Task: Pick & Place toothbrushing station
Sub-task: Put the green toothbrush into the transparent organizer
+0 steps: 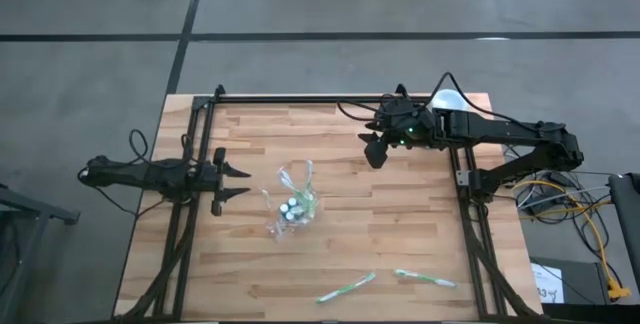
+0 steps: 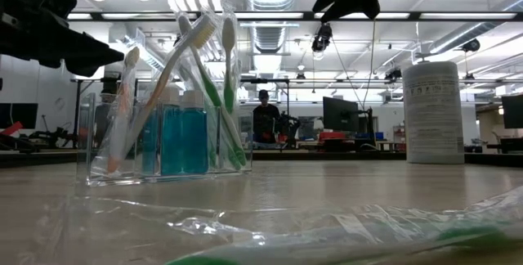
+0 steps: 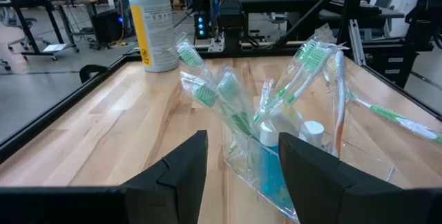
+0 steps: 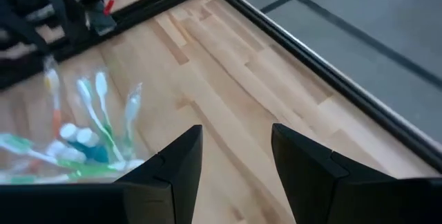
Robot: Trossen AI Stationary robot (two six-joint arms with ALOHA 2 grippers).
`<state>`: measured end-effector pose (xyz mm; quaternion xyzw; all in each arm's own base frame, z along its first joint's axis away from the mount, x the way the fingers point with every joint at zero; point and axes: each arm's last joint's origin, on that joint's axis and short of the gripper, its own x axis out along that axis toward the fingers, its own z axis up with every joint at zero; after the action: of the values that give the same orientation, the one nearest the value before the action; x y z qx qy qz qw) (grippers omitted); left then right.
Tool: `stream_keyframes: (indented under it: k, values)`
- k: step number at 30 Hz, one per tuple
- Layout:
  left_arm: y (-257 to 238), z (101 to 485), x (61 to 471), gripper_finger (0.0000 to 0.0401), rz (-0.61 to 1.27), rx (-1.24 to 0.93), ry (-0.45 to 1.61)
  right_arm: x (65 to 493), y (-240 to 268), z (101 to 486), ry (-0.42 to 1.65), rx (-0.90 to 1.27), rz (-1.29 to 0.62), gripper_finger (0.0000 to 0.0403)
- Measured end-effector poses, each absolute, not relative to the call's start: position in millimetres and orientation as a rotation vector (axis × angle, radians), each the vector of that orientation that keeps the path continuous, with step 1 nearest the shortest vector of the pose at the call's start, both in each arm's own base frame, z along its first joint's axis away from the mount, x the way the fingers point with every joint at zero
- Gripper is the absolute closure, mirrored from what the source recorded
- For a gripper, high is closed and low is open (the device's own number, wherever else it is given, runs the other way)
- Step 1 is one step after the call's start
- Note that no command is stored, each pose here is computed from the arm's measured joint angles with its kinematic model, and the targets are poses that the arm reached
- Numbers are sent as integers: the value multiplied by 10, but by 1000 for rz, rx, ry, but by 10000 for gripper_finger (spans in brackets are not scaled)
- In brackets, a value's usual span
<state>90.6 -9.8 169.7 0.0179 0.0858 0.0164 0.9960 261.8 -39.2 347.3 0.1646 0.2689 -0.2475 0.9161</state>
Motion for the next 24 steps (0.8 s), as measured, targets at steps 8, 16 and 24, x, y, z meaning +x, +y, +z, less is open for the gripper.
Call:
stream_keyframes:
  k: [8,16,24]
  values:
    - [-99,1696,906,220,33,36,173,2648,-395,3513,520,266,-478,234]
    - [-99,1696,906,220,33,36,173,2659,-363,3522,522,178,-481,234]
    - [-99,1694,907,220,33,36,173,2557,-171,3286,695,461,-572,234]
